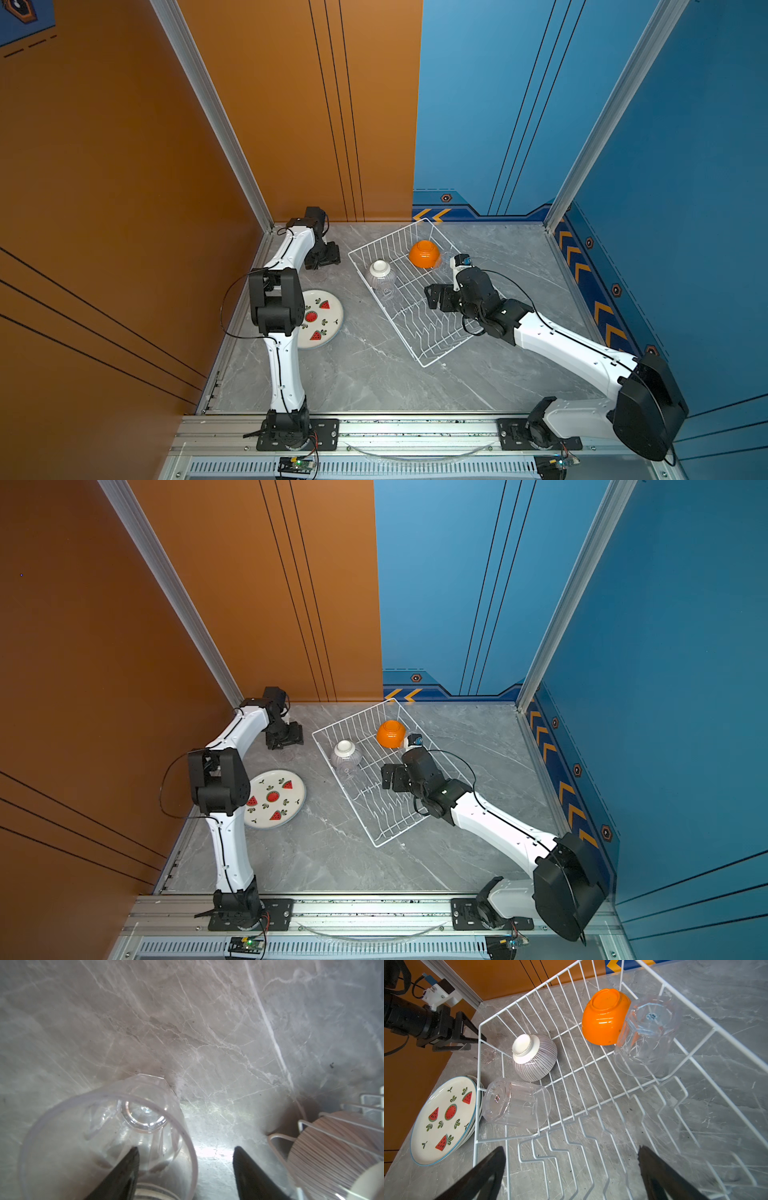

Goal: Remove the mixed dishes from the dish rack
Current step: 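Lower the cup onto the table and open the left gripper, then reach the right gripper to the next clear cup while the left returns, then close the right gripper on the clear cup in the rack, then lift the clear cup toward the left gripper while the left reaches over the rack, then grasp the clear cup with the left gripper beside the right gripper, then carry the cup to the table corner with the left gripper while the right withdraws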

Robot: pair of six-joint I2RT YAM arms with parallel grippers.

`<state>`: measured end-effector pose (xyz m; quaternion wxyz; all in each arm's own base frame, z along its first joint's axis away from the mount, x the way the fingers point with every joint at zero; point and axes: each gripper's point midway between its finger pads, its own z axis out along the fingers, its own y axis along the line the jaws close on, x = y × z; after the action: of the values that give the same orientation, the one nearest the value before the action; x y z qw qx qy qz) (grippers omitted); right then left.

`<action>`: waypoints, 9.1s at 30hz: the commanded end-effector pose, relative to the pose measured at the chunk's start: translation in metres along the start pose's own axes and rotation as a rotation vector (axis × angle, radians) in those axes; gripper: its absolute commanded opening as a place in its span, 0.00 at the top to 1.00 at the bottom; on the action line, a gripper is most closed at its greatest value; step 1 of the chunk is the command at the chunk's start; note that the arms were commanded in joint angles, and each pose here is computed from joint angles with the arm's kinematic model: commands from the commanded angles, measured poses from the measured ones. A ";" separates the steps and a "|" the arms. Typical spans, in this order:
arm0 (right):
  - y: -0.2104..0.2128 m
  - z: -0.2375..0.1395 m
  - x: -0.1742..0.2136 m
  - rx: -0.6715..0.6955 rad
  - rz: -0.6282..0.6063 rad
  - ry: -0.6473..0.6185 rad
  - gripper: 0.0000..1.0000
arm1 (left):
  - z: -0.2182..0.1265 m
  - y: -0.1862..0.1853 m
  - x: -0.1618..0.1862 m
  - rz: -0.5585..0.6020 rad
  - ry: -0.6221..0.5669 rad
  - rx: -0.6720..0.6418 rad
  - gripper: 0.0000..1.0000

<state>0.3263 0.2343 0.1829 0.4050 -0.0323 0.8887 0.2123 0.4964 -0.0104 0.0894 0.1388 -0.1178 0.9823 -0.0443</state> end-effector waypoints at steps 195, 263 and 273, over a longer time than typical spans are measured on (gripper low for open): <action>0.104 -0.072 -0.074 -0.539 0.509 -0.150 0.44 | -0.264 -0.266 0.225 0.272 -0.728 1.470 0.59; -0.043 -0.138 0.010 -0.024 0.155 -0.141 0.00 | -0.157 0.106 0.020 -0.369 -0.446 0.085 1.00; -0.049 -0.147 0.019 -0.033 0.175 -0.151 0.00 | -0.108 0.114 -0.009 -0.368 -0.329 0.030 1.00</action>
<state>0.2258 0.1361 0.2475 0.4648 0.0495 0.8425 0.2678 0.4413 0.1093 0.1824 0.2963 -0.3137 0.8995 -0.0684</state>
